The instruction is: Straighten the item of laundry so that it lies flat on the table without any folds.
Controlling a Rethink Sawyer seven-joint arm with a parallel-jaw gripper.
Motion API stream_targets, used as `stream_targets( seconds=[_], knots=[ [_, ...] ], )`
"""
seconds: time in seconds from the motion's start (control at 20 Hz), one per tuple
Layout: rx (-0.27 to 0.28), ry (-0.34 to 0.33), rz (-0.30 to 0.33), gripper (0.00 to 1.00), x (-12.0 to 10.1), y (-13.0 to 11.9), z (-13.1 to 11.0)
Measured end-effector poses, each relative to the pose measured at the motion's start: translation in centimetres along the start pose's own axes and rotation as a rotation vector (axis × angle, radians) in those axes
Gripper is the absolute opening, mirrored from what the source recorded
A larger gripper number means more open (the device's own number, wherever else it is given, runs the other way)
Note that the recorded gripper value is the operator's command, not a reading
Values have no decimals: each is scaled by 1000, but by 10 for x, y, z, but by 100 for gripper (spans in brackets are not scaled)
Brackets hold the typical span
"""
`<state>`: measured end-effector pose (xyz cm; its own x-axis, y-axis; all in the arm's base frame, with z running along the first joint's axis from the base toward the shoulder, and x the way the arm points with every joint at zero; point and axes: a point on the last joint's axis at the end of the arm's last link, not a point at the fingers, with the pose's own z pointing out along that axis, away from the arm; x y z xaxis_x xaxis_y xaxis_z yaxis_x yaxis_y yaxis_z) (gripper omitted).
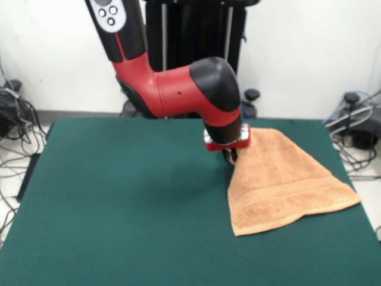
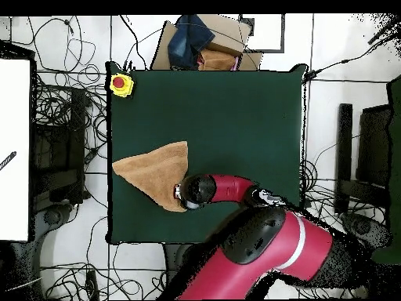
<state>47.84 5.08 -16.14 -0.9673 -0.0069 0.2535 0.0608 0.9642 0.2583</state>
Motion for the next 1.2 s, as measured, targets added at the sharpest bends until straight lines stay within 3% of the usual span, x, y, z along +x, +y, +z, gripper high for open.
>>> stream_targets(
  seconds=[0.6,1.2],
  knots=[
    [165,-16,-61,0,10,-57,-24],
    [231,-35,-70,0,3,-81,-33]
  ],
)
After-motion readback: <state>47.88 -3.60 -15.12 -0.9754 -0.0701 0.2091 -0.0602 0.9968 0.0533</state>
